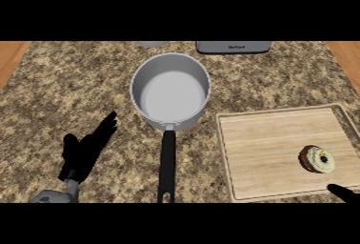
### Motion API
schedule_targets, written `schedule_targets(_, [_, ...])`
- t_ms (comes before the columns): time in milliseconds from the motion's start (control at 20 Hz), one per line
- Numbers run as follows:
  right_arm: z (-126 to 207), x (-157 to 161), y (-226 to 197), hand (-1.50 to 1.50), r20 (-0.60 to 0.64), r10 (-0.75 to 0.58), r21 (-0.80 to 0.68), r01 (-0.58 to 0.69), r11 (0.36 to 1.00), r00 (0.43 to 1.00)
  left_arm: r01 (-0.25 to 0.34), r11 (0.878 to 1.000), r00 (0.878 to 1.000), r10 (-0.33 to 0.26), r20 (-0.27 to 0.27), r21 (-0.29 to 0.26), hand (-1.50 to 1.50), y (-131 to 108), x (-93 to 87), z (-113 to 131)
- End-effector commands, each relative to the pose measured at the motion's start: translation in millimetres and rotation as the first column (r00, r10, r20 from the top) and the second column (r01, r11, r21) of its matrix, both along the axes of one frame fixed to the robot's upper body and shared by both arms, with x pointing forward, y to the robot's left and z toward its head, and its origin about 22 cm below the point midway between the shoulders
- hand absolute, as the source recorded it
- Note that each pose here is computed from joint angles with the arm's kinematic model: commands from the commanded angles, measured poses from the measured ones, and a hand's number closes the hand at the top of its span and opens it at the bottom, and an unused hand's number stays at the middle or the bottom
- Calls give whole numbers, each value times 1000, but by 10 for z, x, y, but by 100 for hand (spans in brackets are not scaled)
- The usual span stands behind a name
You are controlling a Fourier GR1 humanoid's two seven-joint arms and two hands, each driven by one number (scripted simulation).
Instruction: Pick the cupcake from the tray and place it in the pot
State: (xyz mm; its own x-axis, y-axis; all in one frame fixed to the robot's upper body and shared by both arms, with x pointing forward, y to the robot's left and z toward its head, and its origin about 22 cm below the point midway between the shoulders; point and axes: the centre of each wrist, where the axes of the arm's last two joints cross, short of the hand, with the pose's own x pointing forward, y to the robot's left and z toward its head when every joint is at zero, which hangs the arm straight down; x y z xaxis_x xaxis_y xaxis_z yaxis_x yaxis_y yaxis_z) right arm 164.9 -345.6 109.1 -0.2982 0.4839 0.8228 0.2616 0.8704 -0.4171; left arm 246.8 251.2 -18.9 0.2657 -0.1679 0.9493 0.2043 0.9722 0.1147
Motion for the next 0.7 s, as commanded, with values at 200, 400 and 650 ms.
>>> schedule_targets(200, [464, 31, -120, -150, -315, -11, 31, 22, 999, 949, 43, 999, 999, -43, -1, -15, 0, 1, 51, -140])
schedule_targets(400, [259, 162, -134, -150, -444, -13, 63, 46, 997, 896, 42, 999, 999, -42, 1, 8, 0, -101, 59, -81])
schedule_targets(650, [43, 305, -88, -150, -648, 77, 15, -87, 996, 758, 46, 999, 999, -46, -4, -1, 0, -106, 54, -108])
